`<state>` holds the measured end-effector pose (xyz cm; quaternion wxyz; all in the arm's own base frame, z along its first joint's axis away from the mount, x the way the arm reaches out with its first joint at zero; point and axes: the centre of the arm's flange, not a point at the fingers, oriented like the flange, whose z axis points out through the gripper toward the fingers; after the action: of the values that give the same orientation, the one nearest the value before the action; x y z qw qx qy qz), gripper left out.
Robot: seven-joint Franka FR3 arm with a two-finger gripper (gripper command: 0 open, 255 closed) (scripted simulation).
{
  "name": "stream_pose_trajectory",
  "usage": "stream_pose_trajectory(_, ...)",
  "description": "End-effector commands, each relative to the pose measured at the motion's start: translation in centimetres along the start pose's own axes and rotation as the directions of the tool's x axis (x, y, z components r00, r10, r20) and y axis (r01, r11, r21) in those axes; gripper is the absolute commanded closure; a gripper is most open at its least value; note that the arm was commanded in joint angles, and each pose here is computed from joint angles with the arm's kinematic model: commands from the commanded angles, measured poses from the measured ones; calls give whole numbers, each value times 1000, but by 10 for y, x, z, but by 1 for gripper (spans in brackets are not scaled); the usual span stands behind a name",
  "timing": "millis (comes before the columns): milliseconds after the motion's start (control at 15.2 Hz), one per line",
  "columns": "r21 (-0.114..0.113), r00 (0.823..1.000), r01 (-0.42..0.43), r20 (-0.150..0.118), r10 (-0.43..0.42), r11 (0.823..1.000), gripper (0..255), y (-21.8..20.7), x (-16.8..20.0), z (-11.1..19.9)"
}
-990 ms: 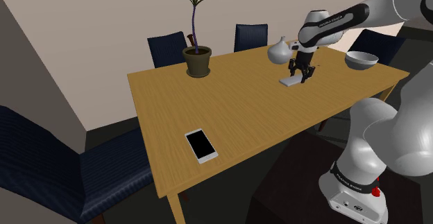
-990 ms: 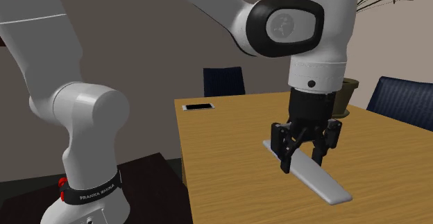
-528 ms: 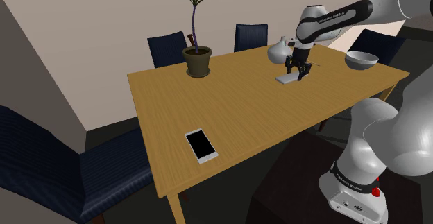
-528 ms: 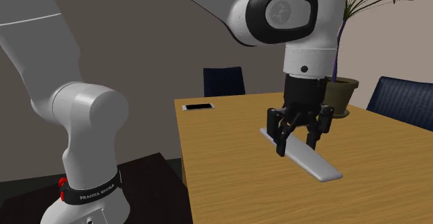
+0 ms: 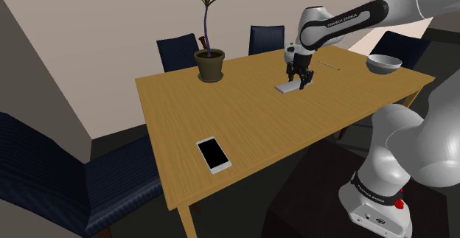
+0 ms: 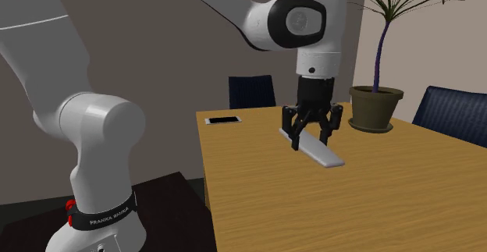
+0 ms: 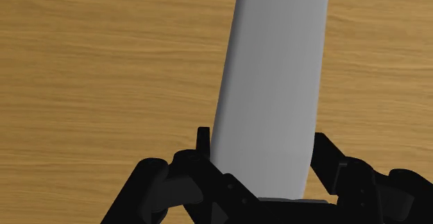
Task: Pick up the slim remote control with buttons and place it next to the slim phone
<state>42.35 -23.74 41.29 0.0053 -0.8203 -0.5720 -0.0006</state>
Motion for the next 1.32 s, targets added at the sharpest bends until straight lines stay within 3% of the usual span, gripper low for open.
stream_pose_trajectory(0, 0, 1000, -1, -1, 1, 1000, 255, 2, 24, 0)
stream_pose_trajectory(1254, 0, 1000, -1, -1, 1, 1000, 255, 28, 274, 1)
